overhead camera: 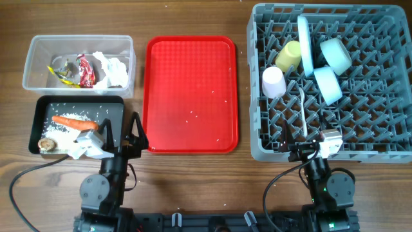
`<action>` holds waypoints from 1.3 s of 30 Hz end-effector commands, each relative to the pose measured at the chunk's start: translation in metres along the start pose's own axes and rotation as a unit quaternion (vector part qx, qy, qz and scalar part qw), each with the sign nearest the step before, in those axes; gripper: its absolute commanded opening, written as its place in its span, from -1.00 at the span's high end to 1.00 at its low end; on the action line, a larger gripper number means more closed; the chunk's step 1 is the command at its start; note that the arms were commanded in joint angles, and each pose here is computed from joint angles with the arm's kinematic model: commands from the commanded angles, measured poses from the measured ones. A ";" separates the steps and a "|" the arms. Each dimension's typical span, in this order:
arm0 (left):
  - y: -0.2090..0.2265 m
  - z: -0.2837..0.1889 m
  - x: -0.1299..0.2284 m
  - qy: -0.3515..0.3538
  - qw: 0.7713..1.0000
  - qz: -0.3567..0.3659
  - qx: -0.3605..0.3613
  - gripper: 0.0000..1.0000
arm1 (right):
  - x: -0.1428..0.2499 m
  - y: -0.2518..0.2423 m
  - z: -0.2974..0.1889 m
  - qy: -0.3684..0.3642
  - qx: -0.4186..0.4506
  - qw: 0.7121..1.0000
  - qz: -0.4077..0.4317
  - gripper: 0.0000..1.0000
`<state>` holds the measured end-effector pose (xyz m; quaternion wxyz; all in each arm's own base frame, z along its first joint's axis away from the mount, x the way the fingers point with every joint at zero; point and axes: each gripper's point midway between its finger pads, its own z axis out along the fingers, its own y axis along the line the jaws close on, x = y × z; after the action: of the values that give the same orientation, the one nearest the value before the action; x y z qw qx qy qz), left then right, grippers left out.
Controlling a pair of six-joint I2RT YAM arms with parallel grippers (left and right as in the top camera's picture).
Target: Sort waste into correct bins and load items into the dishwasher rack
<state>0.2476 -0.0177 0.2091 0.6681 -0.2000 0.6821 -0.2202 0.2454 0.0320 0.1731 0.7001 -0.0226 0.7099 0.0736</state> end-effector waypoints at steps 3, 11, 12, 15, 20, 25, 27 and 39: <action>0.019 0.001 0.019 0.007 1.000 0.002 -0.012 -1.00 | -0.003 0.001 -0.001 -0.007 -0.003 1.000 -0.010 -0.99; 0.040 -0.001 0.032 0.006 0.999 0.004 -0.035 -1.00 | -0.003 0.001 -0.001 -0.007 -0.003 1.000 -0.010 -0.99; 0.042 -0.001 0.032 0.007 0.999 0.007 -0.039 -0.99 | -0.003 0.001 -0.001 -0.007 -0.003 1.000 -0.010 -0.99; 0.045 -0.001 0.030 0.004 0.998 0.044 -0.045 -1.00 | -0.003 0.001 -0.001 -0.007 -0.003 1.000 -0.010 -0.99; 0.043 -0.001 0.033 0.019 0.983 0.179 -0.028 -1.00 | -0.003 0.001 -0.001 -0.007 -0.003 1.000 -0.010 -1.00; 0.036 -0.001 0.039 0.033 0.949 0.313 0.000 -1.00 | -0.003 0.001 -0.001 -0.007 -0.003 1.000 -0.010 -0.99; 0.036 -0.001 0.039 0.033 0.947 0.319 0.000 -1.00 | -0.003 0.001 -0.001 -0.007 -0.003 1.000 -0.010 -0.99; 0.036 -0.001 0.038 0.032 0.947 0.319 -0.001 -1.00 | -0.003 0.001 -0.001 -0.007 -0.003 1.000 -0.010 -0.99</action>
<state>0.2463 -0.0087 0.1572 0.6784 0.0239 0.7343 -0.0056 0.2454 0.0320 0.1731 0.7001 -0.0228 0.7099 0.0734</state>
